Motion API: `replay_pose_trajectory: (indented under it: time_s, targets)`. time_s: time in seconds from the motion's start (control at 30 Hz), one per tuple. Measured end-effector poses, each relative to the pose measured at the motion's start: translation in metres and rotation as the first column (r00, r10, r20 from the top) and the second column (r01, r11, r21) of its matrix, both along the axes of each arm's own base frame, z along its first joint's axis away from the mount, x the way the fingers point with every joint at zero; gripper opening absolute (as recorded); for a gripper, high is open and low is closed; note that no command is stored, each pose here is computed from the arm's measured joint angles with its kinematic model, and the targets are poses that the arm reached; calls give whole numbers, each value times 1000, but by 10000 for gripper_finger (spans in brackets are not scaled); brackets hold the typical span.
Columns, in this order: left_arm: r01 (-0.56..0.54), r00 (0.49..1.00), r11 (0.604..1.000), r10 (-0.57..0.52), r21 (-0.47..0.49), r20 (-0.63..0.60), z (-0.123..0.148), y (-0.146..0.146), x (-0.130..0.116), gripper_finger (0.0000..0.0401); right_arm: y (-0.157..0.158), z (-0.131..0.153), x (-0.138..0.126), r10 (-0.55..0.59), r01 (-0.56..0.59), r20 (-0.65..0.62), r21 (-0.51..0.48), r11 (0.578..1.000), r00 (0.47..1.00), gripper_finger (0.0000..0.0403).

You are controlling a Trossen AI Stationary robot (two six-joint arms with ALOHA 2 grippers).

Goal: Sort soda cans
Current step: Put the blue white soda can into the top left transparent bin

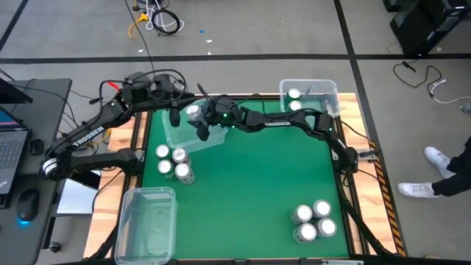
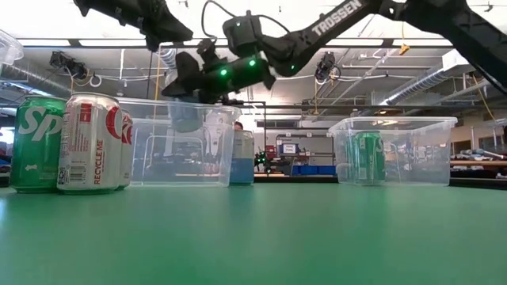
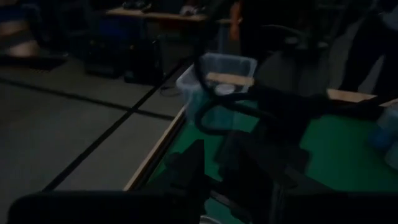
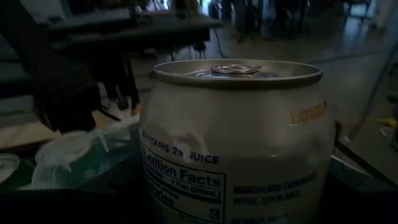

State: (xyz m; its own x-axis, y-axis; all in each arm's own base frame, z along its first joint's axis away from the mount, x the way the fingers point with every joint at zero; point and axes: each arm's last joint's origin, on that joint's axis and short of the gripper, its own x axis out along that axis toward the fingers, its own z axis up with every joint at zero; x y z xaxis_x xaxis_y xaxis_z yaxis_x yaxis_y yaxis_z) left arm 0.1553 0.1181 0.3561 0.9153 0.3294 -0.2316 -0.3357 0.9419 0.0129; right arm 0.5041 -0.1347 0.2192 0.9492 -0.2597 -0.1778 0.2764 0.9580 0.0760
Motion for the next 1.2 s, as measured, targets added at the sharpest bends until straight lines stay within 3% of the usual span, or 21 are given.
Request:
replay_pose_trajectory:
  time_s: [0.27,0.5,0.67,0.77,1.0,1.2]
  targets:
    - [-81,992,996,76,-45,-99,-12,4,1,76,-2,-5,1,-6,6,4,13,1000,1000,287]
    - [-63,983,992,42,-113,-179,-23,4,2,20,-2,-5,0,2,-3,-35,-19,1000,999,287]
    - [-72,981,995,58,-72,-186,-19,4,2,10,-1,-1,-2,3,-4,-35,-24,1000,999,297]
    - [-73,980,995,58,-73,-192,-16,3,1,38,-1,1,-2,7,-7,-31,-29,1000,999,293]
    - [-119,968,960,56,-252,-244,-16,1,0,164,-1,1,-2,18,-19,-38,-33,999,999,289]
    - [-166,943,921,44,-352,-330,-17,10,10,268,1,1,-1,23,-25,-40,-44,999,999,289]
